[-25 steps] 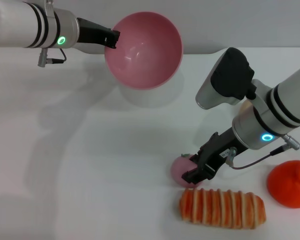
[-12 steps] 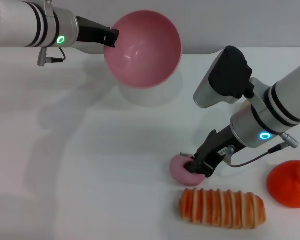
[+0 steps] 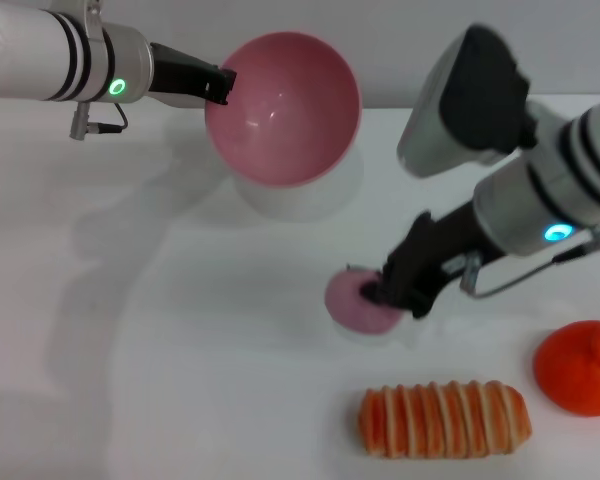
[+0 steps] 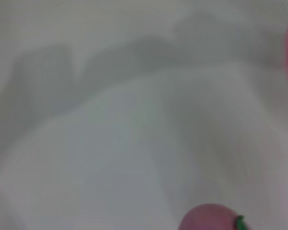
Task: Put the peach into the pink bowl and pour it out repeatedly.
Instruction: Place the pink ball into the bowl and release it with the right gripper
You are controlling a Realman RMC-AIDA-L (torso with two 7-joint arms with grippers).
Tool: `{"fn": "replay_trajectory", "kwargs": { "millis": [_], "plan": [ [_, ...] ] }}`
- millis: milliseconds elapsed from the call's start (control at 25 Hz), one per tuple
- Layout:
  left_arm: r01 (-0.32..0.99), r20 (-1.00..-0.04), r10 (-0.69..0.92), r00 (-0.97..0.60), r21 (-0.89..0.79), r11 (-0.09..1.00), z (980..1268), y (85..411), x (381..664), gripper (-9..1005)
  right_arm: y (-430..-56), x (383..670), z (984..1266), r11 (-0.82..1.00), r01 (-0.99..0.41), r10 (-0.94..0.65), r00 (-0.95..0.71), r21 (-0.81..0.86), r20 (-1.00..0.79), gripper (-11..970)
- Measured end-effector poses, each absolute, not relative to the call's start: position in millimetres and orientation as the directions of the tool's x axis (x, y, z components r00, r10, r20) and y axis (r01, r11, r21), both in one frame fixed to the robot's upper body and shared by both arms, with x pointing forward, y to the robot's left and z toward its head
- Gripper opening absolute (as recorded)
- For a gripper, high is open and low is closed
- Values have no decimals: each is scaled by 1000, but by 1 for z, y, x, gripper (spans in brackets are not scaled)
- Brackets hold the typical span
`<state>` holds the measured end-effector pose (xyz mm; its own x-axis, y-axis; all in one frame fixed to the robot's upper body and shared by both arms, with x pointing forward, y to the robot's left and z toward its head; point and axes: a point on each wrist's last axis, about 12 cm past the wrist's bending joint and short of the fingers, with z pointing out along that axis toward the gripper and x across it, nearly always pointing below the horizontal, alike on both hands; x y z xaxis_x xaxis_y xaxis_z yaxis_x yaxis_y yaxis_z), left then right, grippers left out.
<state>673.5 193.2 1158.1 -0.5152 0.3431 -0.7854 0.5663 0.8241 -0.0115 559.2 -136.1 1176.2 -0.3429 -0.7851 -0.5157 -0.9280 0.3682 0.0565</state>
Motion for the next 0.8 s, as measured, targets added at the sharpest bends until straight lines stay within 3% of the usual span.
{"fn": "replay_trajectory", "kwargs": {
  "millis": [320, 400, 560, 800],
  "plan": [
    [588, -763, 365, -533, -24, 808, 1158, 193, 670, 69, -141, 547, 1248, 343, -930, -755, -192, -128, -627, 51],
    [657, -676, 467, -570, -33, 754, 1162, 190, 660, 70, -143, 547, 1256, 356, -922, -740, -179, -152, -648, 54],
    [699, -613, 532, -584, -47, 713, 1167, 186, 650, 70, -144, 551, 1259, 362, -914, -726, -151, -185, -671, 60],
    [713, -550, 578, -603, -47, 699, 1167, 181, 642, 71, -140, 565, 1235, 364, -910, -716, -138, -198, -684, 70]
  ]
}}
